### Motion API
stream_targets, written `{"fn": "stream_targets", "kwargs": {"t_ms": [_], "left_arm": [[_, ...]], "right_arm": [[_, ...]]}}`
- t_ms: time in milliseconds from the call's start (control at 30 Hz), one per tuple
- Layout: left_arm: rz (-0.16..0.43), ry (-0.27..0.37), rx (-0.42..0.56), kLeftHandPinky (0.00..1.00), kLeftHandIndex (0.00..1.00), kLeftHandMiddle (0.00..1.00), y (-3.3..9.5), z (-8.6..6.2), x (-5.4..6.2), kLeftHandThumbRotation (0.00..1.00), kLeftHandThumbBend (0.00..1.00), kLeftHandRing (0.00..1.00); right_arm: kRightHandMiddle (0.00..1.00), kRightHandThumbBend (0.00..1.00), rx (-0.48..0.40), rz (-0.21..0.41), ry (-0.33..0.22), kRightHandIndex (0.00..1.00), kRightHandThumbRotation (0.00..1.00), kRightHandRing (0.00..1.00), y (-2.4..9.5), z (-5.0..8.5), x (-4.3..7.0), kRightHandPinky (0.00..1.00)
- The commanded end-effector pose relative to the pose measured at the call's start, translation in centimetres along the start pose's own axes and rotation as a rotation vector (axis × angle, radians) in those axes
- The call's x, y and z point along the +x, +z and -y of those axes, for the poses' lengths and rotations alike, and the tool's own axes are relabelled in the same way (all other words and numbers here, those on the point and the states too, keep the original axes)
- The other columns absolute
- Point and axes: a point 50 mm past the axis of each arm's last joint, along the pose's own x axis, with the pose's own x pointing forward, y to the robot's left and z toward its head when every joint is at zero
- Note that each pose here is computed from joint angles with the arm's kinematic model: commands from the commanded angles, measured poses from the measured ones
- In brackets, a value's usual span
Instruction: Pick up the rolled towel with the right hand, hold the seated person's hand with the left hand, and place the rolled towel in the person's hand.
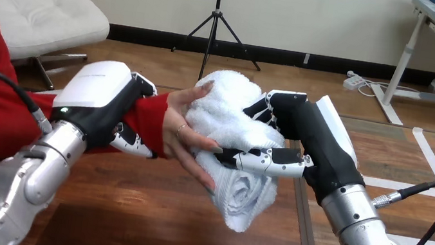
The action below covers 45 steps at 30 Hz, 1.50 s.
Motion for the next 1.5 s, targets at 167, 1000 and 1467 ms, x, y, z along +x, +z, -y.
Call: {"fn": "stream_targets", "kwargs": {"t_ms": [167,1000,1467], "left_arm": [[0.199,0.101,-0.035,0.49,0.68,0.66,4.5,-3.8,1.7,0.3,0.79,0.61],[0.207,0.067,-0.046,0.55,0.72,0.71,4.5,-3.9,1.0,0.44,0.8,0.67],[0.152,-0.083,-0.049,0.71,0.82,0.81,4.7,-4.4,0.4,0.57,0.93,0.8]], "right_arm": [[0.4,0.75,0.052,0.131,0.005,0.44,0.04,0.34,3.5,0.0,1.3,0.27],[0.53,0.89,0.034,0.08,0.011,0.56,0.66,0.5,3.2,0.2,1.1,0.43],[0.62,0.93,0.025,0.086,0.017,0.66,0.88,0.58,2.8,0.3,0.8,0.49]]}}
